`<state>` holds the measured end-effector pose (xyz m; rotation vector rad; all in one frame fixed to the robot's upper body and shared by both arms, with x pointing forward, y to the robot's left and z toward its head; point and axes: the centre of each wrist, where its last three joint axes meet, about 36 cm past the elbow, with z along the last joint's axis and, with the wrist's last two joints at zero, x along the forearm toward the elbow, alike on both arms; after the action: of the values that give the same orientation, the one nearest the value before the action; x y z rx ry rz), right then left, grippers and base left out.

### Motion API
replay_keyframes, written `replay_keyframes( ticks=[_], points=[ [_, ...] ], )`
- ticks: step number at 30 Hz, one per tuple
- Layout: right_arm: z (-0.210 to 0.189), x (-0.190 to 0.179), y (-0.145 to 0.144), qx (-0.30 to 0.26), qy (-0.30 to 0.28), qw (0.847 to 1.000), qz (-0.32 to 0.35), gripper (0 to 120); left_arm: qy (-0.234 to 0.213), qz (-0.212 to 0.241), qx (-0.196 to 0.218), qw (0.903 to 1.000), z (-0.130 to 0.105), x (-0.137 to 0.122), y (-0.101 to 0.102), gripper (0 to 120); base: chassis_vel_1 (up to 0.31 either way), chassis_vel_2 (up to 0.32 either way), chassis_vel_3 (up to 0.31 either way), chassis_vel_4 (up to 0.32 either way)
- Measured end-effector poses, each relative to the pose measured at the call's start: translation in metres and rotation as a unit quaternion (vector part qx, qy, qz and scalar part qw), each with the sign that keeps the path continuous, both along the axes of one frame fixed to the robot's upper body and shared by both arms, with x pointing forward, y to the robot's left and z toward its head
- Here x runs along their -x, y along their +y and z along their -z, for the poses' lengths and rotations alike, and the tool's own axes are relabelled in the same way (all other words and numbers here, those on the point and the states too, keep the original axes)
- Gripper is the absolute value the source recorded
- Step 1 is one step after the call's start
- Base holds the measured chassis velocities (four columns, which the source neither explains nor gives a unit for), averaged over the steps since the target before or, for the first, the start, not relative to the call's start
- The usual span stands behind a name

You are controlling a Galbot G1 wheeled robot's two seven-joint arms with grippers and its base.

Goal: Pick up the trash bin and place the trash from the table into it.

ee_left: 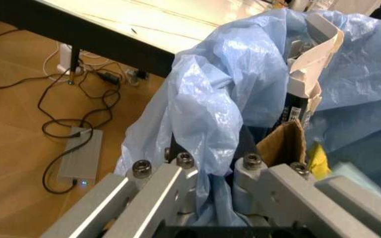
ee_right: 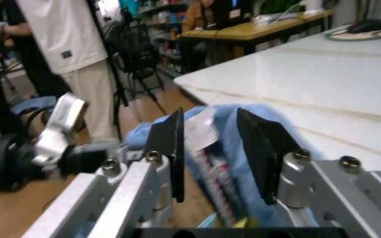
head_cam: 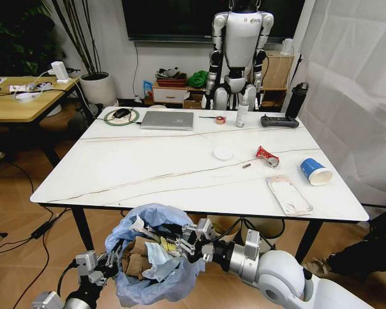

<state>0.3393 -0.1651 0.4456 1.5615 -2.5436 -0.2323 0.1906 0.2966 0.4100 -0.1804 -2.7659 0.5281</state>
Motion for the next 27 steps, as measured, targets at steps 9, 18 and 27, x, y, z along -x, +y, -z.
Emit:
replay_keyframes(
  ticks=[9,18,27],
  points=[
    [-0.01,-0.078,-0.002,0.035,0.017,0.965,0.259,68,0.001,0.001,0.0,1.0,0.001,0.001,-0.002,1,0.0,0.0,0.0,0.0],
    [-0.012,-0.156,0.001,0.124,0.067,0.895,0.423,99,0.0,0.003,-0.003,1.0,-0.001,0.002,-0.002,1,0.0,0.0,0.0,0.0],
    [0.009,-0.216,-0.012,0.164,0.112,0.862,0.467,100,-0.001,0.002,-0.004,1.0,-0.002,0.002,-0.002,1,0.0,0.0,0.0,0.0]
  ],
)
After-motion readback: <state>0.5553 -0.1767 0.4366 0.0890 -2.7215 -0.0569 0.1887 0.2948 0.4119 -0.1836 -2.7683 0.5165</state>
